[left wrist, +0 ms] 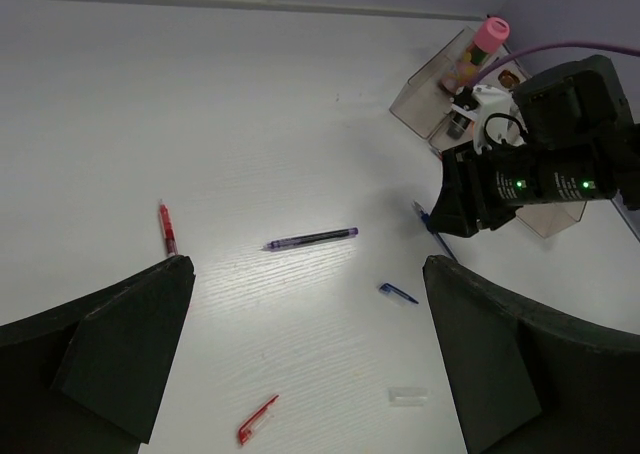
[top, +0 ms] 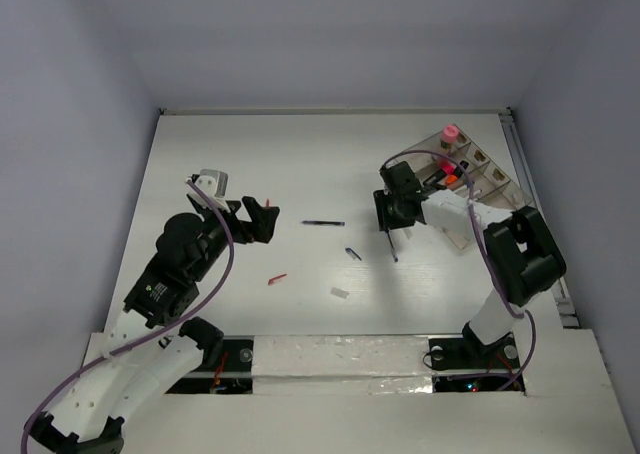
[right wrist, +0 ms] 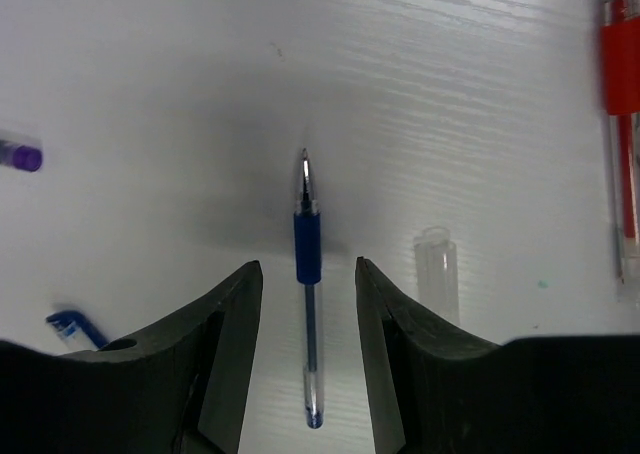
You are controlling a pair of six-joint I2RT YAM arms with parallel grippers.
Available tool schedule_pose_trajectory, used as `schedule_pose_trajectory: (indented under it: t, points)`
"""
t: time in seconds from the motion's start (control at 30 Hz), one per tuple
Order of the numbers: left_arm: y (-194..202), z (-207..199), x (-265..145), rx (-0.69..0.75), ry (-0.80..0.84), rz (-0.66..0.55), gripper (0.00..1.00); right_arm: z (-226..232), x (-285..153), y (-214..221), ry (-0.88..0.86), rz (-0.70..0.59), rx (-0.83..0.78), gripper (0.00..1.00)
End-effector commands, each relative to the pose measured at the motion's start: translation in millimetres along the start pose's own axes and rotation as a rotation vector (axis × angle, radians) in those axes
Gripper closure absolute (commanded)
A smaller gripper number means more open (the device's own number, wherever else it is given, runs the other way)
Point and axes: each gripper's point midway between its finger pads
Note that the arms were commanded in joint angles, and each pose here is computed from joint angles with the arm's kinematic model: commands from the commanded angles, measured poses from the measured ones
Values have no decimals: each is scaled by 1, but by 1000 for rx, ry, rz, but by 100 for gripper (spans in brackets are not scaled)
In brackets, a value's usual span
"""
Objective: Sort the stationery into containers
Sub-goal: Pick up the pen from the center of the board.
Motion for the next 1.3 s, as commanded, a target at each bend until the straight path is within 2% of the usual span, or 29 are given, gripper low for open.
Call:
schedule_pose_trajectory:
  t: [0.0,0.1,0.23,0.33,0.37,0.4,0.53,0.63,0.77,0.8,0.87,1.03,1.17,1.27]
  points:
    - [-7,-7,3,9,37,-30,1,-14,2,-10,85,10,-37,52]
    - [-8,-6,4,9,35,-33,1,-13,12,-4,83,39,-46,53]
    - [-7,-7,4,11,41,-27,1,-7,26,-2,56,59,-52,64]
    - [-5,-8,5,13,47,-18,1,-4,33,-7,43,58,-49,83]
    - [-5,-7,5,13,46,-16,1,-3,33,-7,42,61,-49,98]
    - [-5,-8,5,15,51,-13,1,-3,33,-8,42,60,-46,100]
    - [-2,-22,2,15,138,6,1,-4,10,-42,39,-50,-21,100]
    - [5,-38,2,13,228,52,1,10,-39,-93,-41,-259,15,100]
    - [15,-52,6,-4,329,120,1,56,-122,-163,-310,-633,85,100]
    - [23,-58,6,-11,368,164,1,70,-140,-165,-398,-673,120,100]
    - [21,-54,9,-23,369,168,1,93,-169,-184,-506,-796,122,100]
    - [23,-60,10,-53,432,193,13,137,-210,-197,-682,-919,151,100]
    - [24,-63,11,-62,460,210,16,172,-237,-204,-754,-1007,139,100]
    - [25,-59,13,-68,447,211,18,187,-248,-206,-803,-1026,127,100]
Point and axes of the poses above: each gripper's point midway between its finger pads, its own x axis out along the fingers, its own z axis along the line the jaws close on, y = z × x, and after that the axes turned 15 degrees about -x, right-handed
